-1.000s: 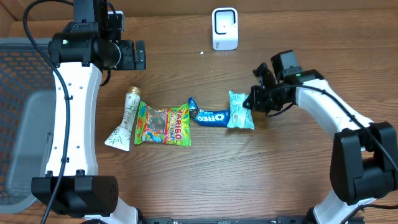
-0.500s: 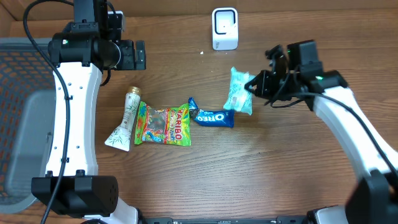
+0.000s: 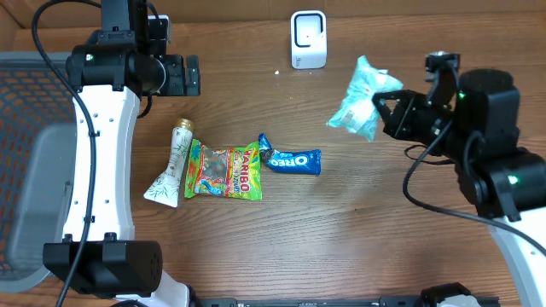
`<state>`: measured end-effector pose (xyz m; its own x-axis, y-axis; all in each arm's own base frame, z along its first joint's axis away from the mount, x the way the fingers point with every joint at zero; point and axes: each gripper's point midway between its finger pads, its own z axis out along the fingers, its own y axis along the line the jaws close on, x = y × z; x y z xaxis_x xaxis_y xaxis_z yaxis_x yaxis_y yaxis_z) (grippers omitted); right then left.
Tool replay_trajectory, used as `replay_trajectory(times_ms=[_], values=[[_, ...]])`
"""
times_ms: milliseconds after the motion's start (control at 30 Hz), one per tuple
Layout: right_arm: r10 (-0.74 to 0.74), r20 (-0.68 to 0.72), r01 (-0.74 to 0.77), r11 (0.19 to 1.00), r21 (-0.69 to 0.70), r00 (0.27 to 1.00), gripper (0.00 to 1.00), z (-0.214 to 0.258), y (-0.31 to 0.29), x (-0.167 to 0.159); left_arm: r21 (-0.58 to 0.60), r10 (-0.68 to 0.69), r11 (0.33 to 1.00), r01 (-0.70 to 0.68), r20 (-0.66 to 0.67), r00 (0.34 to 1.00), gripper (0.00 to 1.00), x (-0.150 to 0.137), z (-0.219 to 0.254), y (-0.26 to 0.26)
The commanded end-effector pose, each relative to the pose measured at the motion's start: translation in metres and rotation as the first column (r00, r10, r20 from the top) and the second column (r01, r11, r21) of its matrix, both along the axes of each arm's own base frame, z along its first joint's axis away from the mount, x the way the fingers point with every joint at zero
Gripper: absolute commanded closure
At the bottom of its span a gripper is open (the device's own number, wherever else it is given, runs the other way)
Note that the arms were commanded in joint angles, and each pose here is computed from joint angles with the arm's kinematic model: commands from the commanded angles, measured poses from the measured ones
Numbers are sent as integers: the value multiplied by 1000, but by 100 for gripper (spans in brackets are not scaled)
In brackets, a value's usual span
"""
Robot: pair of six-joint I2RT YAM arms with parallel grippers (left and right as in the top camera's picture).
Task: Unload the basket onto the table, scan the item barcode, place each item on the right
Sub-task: 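Carry the wipes pack up to the scanner, barcode facing it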
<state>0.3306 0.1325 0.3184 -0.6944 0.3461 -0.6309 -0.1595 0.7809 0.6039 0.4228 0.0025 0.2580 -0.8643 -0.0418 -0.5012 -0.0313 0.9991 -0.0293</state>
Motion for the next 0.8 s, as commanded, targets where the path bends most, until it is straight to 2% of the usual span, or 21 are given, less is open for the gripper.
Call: replay_trajectory(times_ms=[0, 167, 333, 567, 667, 767], values=[[-54, 29, 55, 998, -22, 998, 96, 9, -9, 7, -18, 4, 1000, -4, -2, 1000, 0, -1, -1, -4], [-27, 25, 29, 997, -77, 999, 96, -3, -3, 13, -18, 4, 1000, -4, -2, 1000, 0, -1, -1, -4], [-91, 25, 94, 974, -207, 996, 96, -25, 5, 26, -18, 4, 1000, -4, -2, 1000, 0, -1, -1, -4], [-132, 116, 166, 916, -366, 984, 96, -42, 37, 54, -18, 4, 1000, -4, -2, 1000, 1, -1, -1, -4], [-140, 169, 205, 853, -481, 976, 96, -40, 47, 73, -18, 4, 1000, -4, -2, 1000, 0, -1, -1, -4], [-159, 253, 285, 741, -609, 954, 96, -29, 50, 100, -18, 4, 1000, -4, -2, 1000, 0, -1, -1, -4]])
